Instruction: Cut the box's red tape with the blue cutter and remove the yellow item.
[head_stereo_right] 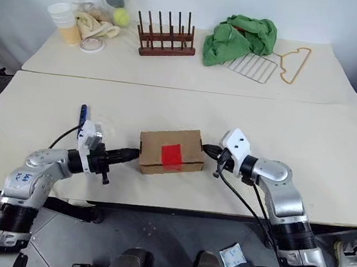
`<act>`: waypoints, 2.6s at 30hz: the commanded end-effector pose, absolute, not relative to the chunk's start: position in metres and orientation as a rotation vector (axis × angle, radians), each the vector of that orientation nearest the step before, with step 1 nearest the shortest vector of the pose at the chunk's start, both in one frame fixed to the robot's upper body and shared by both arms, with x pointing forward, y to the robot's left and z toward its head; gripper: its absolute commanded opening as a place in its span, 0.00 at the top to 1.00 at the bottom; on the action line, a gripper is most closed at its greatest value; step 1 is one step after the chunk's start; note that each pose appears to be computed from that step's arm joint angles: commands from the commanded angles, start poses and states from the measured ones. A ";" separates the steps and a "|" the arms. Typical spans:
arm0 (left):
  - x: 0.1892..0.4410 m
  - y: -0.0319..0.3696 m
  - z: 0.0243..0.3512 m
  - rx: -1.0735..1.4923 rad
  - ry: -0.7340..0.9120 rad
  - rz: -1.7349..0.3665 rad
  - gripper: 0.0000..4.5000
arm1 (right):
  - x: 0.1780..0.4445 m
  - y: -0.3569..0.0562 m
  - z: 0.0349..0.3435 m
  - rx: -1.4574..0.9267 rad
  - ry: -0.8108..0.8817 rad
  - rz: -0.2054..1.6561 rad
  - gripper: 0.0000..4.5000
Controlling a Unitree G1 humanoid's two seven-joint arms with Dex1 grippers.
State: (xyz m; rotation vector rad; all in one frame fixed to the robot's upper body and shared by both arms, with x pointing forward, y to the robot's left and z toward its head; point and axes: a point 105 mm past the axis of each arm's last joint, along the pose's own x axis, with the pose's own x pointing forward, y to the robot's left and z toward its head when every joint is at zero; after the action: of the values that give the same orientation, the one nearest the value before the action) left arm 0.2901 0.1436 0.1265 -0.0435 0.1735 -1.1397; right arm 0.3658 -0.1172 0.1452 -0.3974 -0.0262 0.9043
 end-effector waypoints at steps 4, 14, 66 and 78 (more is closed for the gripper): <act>0.278 0.163 0.171 -0.068 0.075 -1.131 1.00 | 0.375 -0.169 0.179 -0.496 -0.107 0.800 1.00; 0.345 0.160 0.177 0.008 0.092 -1.044 1.00 | 0.299 -0.166 0.130 -0.404 0.199 1.115 1.00; 0.212 0.325 0.172 -0.012 -0.050 -0.317 0.68 | 0.298 -0.168 0.225 -0.187 -0.312 1.134 0.42; 0.158 0.382 0.145 0.001 0.000 0.023 0.00 | 0.270 -0.137 0.210 -0.253 -0.373 1.286 0.00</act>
State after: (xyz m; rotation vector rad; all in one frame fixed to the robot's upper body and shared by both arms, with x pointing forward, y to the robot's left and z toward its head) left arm 0.1591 0.3863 0.1390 -0.0414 0.0104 0.0291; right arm 0.2752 -0.1405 0.1966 -0.2666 -0.3201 1.2659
